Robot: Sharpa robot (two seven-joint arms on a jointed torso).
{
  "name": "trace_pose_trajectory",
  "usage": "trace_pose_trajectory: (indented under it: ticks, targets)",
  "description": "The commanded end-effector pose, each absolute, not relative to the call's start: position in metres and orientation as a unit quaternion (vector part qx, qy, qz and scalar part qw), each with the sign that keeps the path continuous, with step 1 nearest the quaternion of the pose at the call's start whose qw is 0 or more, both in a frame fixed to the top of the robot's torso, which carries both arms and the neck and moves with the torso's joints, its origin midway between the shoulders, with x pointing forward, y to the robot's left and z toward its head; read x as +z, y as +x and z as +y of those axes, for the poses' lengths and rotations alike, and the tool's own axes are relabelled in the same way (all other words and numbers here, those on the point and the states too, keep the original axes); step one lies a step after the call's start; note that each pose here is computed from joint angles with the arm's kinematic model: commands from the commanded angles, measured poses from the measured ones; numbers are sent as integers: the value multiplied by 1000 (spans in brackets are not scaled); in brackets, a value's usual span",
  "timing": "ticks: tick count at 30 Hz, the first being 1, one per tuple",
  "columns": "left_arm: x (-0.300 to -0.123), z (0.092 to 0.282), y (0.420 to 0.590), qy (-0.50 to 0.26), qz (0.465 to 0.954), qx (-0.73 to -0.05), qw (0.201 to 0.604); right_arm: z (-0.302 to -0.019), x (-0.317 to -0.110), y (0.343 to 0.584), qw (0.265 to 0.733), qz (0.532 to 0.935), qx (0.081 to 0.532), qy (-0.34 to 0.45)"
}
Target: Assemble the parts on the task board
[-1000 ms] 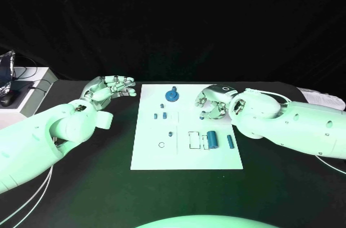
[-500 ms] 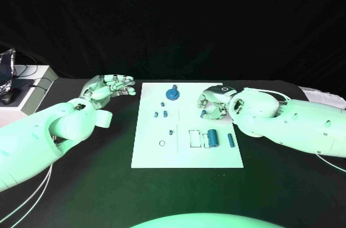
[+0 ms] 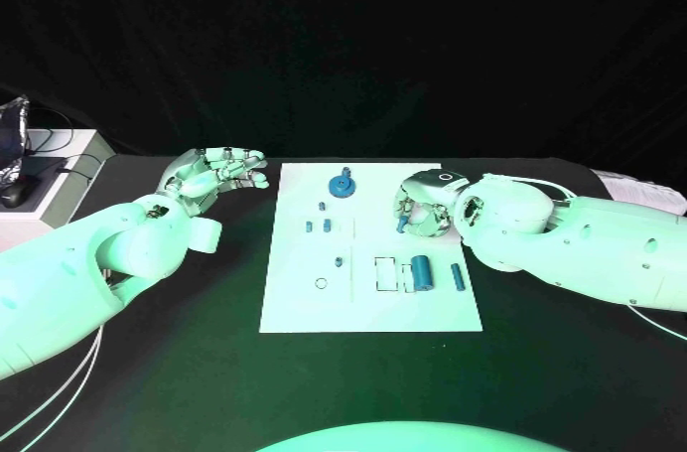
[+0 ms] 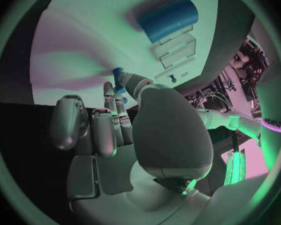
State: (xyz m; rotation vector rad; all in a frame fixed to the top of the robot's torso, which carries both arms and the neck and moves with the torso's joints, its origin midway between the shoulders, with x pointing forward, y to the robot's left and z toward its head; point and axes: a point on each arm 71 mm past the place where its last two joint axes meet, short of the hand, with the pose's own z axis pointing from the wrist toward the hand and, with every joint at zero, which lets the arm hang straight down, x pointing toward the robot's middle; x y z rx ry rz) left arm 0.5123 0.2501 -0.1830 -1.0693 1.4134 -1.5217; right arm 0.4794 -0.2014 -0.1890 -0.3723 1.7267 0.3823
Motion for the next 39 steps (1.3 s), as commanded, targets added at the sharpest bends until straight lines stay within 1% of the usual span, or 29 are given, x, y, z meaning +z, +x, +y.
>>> trace_pose_trajectory:
  ticks: [1, 13, 25, 33, 39]
  targets:
    - [-182, 249, 512, -419, 555, -604, 388, -199, -188, 478, 622, 746, 170, -168]
    - [-183, 250, 512, -422, 556, -601, 389, -198, -189, 476, 618, 749, 178, -161]
    - [-184, 252, 513, -423, 558, -598, 389, -201, -187, 477, 622, 748, 193, -126]
    - [-185, 253, 513, -424, 559, -597, 389, -198, -178, 471, 633, 735, 224, -96]
    - [-185, 253, 514, -425, 559, -596, 389, -189, -168, 461, 638, 721, 254, -92]
